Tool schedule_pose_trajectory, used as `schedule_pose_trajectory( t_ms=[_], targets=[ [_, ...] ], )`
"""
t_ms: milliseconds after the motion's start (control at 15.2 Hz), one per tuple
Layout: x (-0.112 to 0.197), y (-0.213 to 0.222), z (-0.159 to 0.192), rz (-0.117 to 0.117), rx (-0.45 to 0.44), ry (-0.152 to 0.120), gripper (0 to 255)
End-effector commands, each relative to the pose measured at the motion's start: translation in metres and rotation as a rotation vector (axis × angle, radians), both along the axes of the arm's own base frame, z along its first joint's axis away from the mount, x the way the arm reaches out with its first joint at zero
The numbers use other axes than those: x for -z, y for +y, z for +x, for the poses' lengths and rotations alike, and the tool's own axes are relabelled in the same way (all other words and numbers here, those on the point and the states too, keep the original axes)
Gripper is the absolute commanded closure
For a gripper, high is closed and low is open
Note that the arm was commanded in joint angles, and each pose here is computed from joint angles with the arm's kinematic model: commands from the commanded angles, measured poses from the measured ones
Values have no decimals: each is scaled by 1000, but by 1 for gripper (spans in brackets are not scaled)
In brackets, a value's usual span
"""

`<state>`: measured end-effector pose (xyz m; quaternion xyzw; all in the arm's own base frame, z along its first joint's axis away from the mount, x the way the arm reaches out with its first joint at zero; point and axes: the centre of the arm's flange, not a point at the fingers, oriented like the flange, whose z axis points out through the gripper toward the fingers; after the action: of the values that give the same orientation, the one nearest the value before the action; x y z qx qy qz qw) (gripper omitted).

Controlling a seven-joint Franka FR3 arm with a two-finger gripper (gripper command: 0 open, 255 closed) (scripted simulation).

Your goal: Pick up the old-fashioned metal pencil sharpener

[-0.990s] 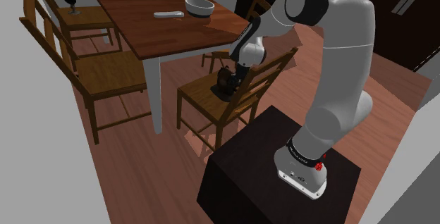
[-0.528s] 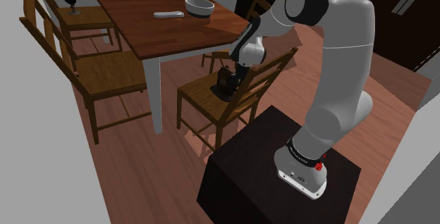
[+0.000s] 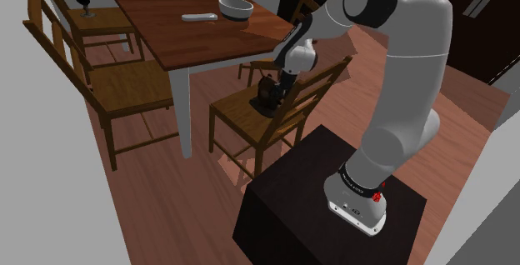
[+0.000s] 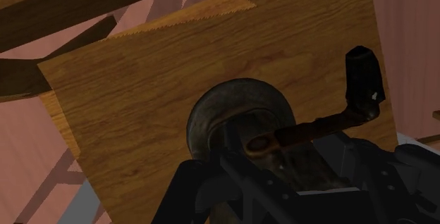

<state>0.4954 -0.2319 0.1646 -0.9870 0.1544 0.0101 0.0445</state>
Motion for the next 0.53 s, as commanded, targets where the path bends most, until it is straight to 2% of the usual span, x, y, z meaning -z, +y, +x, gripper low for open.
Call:
schedule_pose_trajectory(
  t_ms=[0, 462],
  targets=[
    [-11, 0, 0, -1, 0, -3, 255],
    [-48, 0, 0, -1, 0, -3, 255]
  ],
)
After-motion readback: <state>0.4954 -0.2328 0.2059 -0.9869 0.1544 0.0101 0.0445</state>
